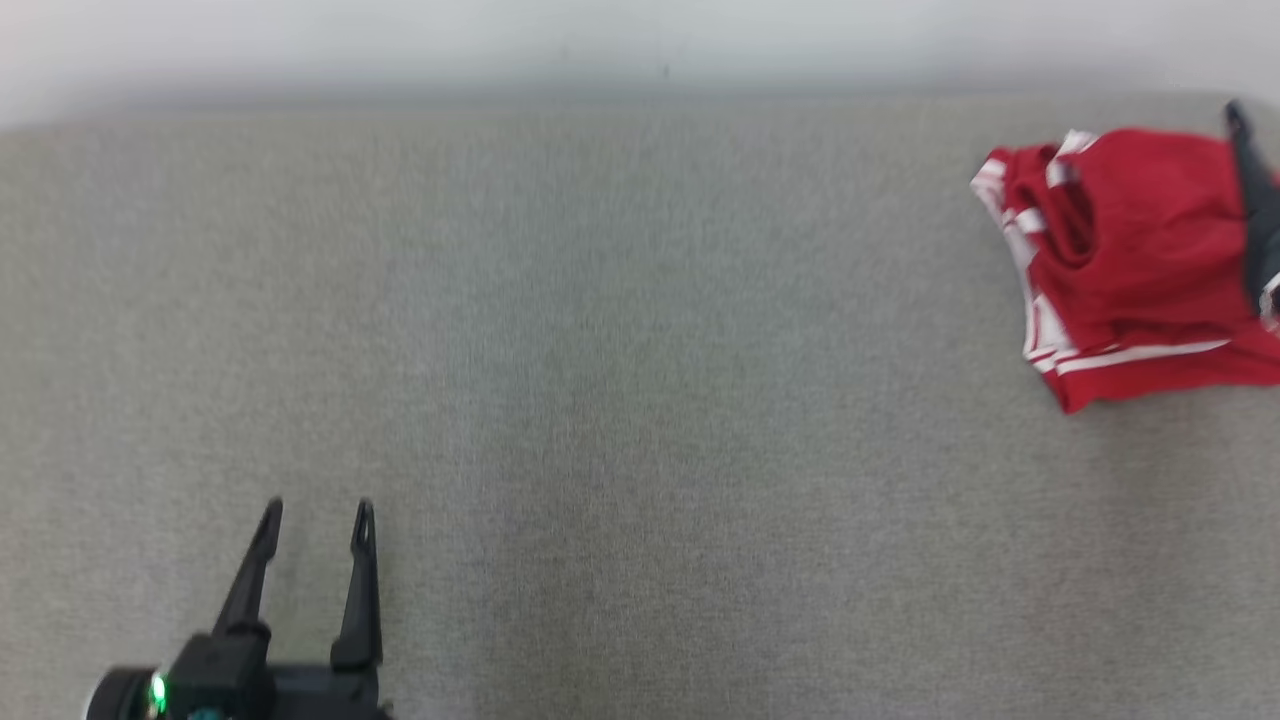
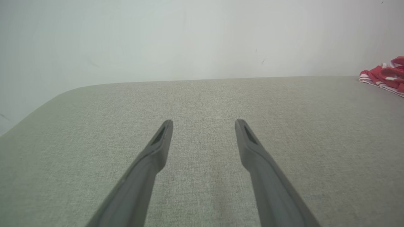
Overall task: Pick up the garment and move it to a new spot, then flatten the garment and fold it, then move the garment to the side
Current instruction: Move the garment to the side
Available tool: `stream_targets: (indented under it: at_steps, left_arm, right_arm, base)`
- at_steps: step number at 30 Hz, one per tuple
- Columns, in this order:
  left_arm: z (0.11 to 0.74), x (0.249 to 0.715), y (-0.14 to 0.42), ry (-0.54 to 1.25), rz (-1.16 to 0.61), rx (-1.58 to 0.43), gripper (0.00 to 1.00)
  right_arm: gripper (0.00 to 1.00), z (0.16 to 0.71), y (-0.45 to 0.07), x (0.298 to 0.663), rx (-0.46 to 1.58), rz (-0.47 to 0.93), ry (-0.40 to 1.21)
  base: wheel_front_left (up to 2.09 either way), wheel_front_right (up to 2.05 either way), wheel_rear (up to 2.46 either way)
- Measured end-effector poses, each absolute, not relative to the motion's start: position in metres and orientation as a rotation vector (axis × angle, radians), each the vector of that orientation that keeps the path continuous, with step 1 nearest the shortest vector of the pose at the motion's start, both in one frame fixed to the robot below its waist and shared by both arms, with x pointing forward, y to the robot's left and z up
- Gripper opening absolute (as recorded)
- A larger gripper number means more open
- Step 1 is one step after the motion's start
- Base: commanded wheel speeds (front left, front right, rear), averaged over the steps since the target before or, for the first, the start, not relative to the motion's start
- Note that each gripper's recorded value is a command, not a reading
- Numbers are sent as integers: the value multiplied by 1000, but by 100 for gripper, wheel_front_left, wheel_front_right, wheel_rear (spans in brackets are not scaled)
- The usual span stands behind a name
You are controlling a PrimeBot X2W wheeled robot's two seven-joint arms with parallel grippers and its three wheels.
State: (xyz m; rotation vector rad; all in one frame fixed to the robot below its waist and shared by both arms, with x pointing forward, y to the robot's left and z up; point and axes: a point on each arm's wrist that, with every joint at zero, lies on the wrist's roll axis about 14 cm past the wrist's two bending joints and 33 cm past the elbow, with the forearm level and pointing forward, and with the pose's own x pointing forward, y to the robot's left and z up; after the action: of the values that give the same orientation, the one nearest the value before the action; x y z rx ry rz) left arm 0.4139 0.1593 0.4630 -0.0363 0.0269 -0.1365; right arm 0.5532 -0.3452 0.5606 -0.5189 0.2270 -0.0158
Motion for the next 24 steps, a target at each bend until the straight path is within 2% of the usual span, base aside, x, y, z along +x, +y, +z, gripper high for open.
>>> stream_targets:
  at_steps: [2,7,15,24]
  left_arm:
    - [465,405,163,29,-127,-35,100]
    - [474,385,169,11,-109,-33,100]
    - [487,356,183,-22,-67,-29,100]
    - [498,338,197,-60,-20,-24,100]
  right_arm:
    - [100,566,-336,546,-459,-9,194]
    - [100,613,-303,534,-262,35,-8]
    - [100,595,-265,478,-121,91,-121]
    - [100,560,-220,422,37,97,-172]
  base:
    - [0,0,0]
    - [0,0,0]
    - [0,0,0]
    - [0,0,0]
